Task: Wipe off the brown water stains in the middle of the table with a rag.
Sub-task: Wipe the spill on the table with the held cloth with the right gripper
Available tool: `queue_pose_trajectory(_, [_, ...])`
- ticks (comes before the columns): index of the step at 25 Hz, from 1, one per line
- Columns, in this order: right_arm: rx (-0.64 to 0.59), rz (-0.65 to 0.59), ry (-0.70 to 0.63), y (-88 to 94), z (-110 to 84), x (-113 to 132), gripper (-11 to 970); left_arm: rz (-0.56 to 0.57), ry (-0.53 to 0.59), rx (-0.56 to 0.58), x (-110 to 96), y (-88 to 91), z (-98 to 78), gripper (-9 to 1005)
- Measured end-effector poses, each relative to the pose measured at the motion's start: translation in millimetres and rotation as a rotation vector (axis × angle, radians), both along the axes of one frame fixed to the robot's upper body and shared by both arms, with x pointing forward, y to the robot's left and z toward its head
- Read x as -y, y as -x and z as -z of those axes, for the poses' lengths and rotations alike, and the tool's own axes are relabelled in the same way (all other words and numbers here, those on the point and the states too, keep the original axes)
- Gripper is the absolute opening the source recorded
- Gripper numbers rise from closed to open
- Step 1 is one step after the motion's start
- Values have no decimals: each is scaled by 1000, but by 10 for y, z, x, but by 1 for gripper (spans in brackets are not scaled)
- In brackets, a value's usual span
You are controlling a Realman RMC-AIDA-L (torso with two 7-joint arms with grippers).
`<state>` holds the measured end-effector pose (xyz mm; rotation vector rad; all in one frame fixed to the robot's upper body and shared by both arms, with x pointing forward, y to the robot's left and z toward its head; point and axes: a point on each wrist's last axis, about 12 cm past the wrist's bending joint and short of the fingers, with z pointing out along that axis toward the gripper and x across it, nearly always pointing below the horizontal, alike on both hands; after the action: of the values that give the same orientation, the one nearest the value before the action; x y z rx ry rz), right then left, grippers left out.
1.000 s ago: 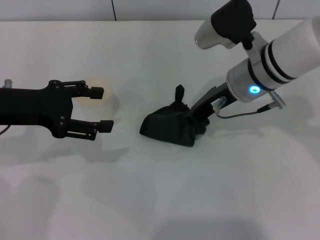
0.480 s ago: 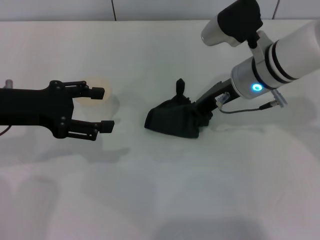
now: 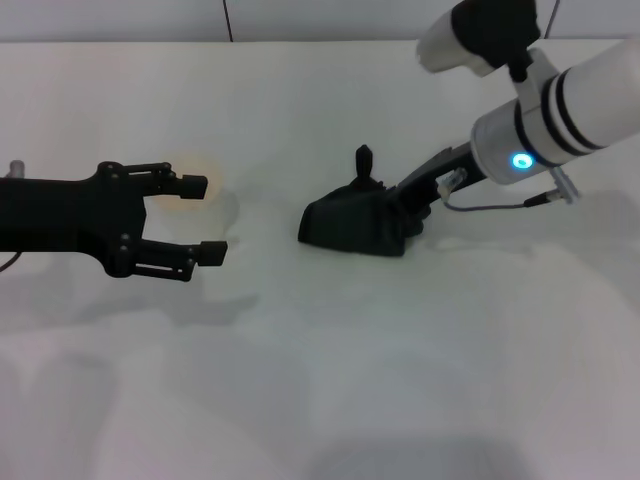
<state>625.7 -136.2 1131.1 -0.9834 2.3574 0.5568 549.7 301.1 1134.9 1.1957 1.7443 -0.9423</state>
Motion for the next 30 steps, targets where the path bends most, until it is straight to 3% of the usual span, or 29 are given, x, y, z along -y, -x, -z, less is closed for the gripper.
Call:
queue_pose_trajectory(18, [5, 85, -32, 1, -17, 300, 57, -12, 6, 1, -25, 20, 14, 891])
queue_pose_trajectory(30, [-64, -23, -31, 246, -25, 192, 57, -10, 9, 0, -17, 24, 17, 891])
